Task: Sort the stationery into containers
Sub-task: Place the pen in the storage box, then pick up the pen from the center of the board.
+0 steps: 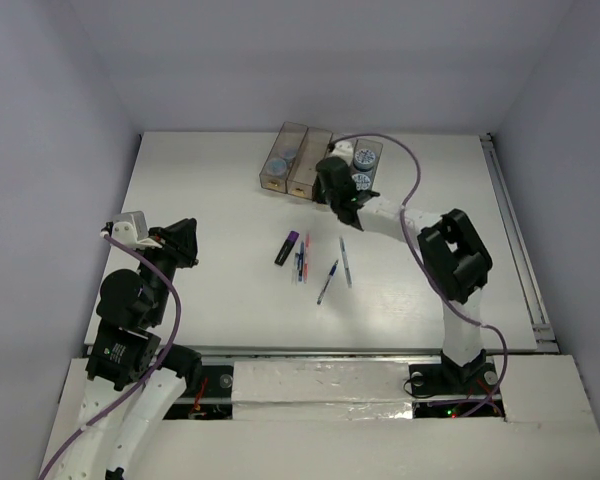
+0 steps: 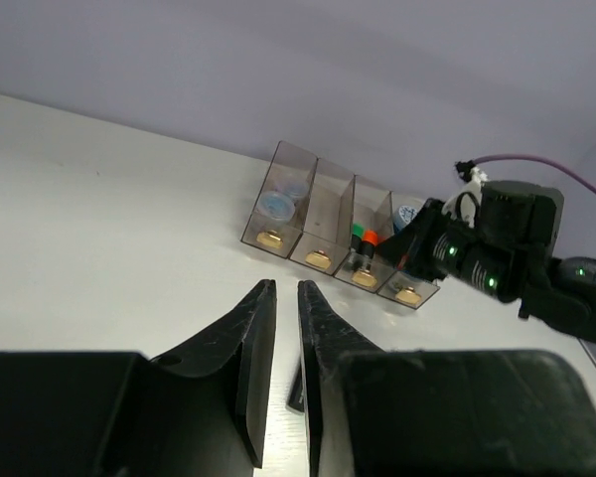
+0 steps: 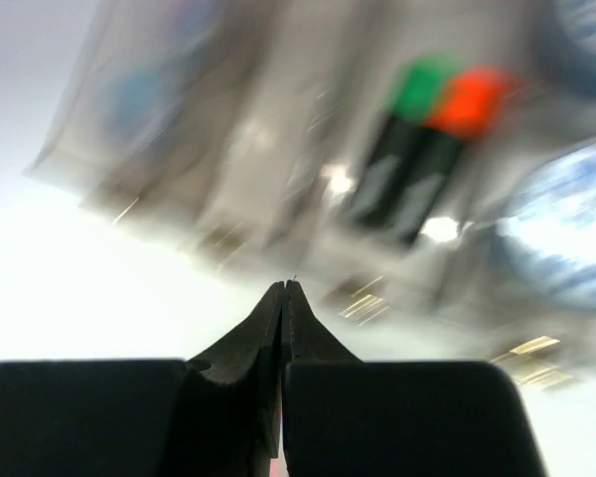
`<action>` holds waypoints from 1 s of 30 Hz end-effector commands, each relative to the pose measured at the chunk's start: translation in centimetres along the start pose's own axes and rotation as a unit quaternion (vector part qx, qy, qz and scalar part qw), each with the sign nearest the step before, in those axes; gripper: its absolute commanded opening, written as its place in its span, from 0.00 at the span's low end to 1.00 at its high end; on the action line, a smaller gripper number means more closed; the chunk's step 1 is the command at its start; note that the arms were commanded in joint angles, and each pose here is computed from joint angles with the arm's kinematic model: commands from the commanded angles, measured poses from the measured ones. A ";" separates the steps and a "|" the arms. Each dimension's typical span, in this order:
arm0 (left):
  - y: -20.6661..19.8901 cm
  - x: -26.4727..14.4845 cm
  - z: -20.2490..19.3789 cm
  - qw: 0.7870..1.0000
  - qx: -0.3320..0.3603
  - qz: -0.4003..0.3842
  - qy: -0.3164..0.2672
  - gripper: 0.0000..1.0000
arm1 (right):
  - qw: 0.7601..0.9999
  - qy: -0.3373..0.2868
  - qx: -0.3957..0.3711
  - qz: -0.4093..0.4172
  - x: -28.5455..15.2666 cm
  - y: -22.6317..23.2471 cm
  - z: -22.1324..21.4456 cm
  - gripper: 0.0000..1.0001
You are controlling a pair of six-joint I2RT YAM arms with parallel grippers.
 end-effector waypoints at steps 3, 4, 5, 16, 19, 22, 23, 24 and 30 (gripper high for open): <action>-0.5 0.0 1.2 0.999 -0.004 -0.017 -0.030 0.14 | 0.993 0.030 -0.041 0.109 -6.1 7.1 -5.3 0.02; -0.5 0.0 1.2 0.999 -0.004 -0.017 -0.030 0.14 | 0.992 0.040 -0.044 0.113 -6.5 7.2 -6.1 0.03; -0.5 0.0 1.2 0.999 -0.004 -0.016 -0.030 0.14 | 0.991 0.052 -0.049 0.111 -6.8 7.0 -6.9 0.07; -0.7 0.0 1.2 0.999 -0.004 -0.022 -0.029 0.16 | 0.981 0.137 -0.060 0.120 -7.7 7.0 -11.3 0.60; -0.7 0.0 1.2 0.999 -0.005 -0.021 -0.029 0.17 | 0.982 0.141 -0.056 0.115 -7.4 6.9 -11.7 0.60; -0.7 0.0 1.2 0.999 -0.004 -0.021 -0.029 0.17 | 0.981 0.146 -0.054 0.117 -7.2 7.0 -12.0 0.59; -0.7 0.0 1.2 0.999 -0.005 -0.022 -0.030 0.17 | 0.980 0.148 -0.055 0.117 -7.1 7.0 -12.2 0.58; -0.7 0.0 1.2 0.999 -0.004 -0.021 -0.029 0.17 | 0.980 0.150 -0.054 0.118 -7.1 7.0 -12.3 0.58; -0.7 -0.1 1.2 0.999 -0.004 -0.021 -0.031 0.17 | 0.980 0.160 -0.064 0.099 -7.3 6.4 -13.0 0.56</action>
Point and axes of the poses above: each gripper's point midway between its finger pads, its own x axis out along the fingers, its own y axis along the line the jaws close on, z = x × y, the point moved 7 cm from there along -x, back along the fingers, and after that the axes turned 4 degrees about x, right-handed, at the moved point
